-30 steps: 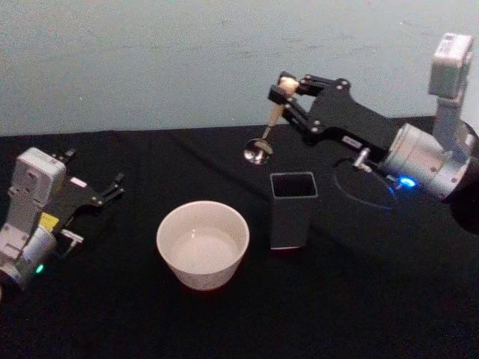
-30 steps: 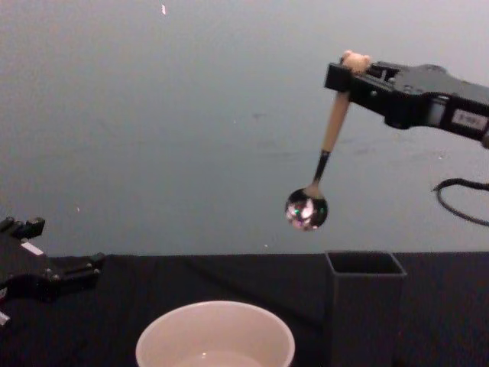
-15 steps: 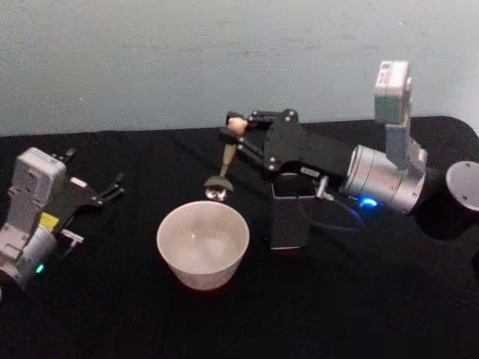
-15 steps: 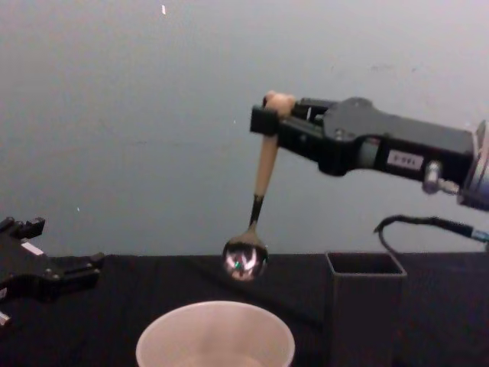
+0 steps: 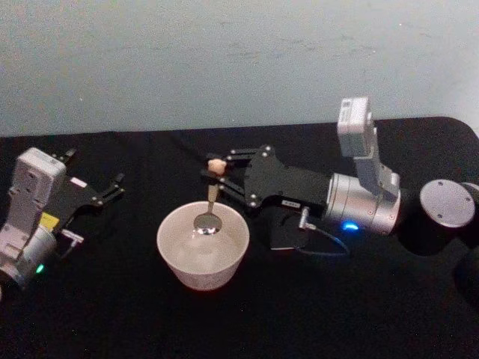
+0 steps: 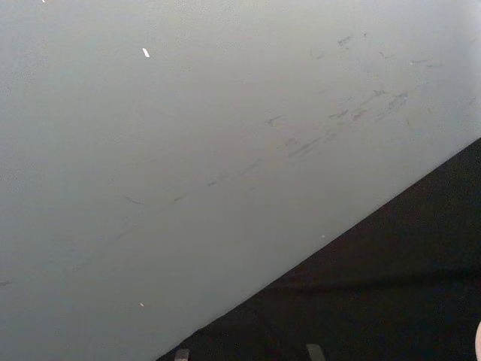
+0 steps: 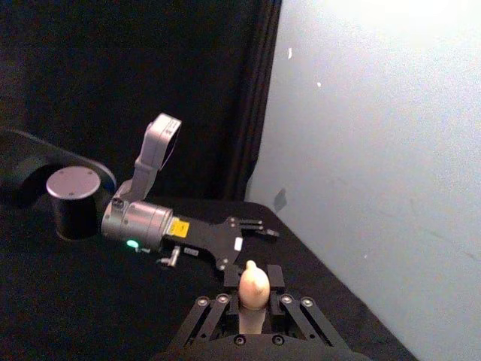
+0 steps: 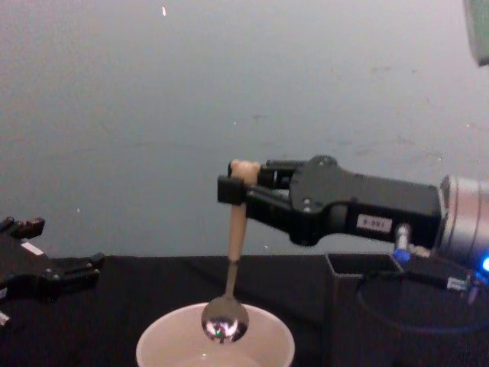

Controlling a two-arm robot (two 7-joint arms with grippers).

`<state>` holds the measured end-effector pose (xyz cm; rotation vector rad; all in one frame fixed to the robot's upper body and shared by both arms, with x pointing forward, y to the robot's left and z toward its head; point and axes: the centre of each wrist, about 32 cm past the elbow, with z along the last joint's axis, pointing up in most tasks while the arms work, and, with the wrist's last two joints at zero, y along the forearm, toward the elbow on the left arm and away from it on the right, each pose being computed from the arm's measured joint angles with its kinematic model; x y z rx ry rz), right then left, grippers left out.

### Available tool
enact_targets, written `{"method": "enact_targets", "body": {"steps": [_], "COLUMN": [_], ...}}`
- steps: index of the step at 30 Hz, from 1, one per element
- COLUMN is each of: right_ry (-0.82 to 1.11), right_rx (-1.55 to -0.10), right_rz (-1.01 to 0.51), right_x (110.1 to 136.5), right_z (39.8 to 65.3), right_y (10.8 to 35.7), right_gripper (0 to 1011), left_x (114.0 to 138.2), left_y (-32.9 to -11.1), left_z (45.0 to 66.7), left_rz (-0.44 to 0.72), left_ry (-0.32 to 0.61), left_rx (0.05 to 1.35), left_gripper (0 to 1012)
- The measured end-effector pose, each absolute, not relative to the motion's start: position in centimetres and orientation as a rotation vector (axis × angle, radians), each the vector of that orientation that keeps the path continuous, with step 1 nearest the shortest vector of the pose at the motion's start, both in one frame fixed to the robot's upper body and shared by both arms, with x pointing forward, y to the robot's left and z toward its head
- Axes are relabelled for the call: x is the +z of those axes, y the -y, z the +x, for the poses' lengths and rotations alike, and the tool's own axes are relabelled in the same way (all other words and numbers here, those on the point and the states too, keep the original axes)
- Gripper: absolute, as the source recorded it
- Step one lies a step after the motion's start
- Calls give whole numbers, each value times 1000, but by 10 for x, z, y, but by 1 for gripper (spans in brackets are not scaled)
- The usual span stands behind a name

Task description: Pick up the stirring spoon with one hand, stir inside the cup, then place it back in its original position.

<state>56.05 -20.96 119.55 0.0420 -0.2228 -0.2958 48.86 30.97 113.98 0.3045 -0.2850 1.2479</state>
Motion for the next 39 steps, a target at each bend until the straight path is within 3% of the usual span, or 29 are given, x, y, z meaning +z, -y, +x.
{"method": "enact_targets", "body": {"steps": [15, 39], "right_ry": [201, 189], "right_rx": [-287, -310], "right_rz": [16, -11], "right_x": [1168, 1159], "right_z": [567, 568], "right_y": [199, 196], "right_gripper": [214, 214], "left_x": [1140, 1140], "left_y": [-310, -310], "left_z": [489, 489], "left_rz": [304, 304], "left_ry": [285, 285], "left_rx": [1248, 1248], "left_gripper": [1001, 1001]}}
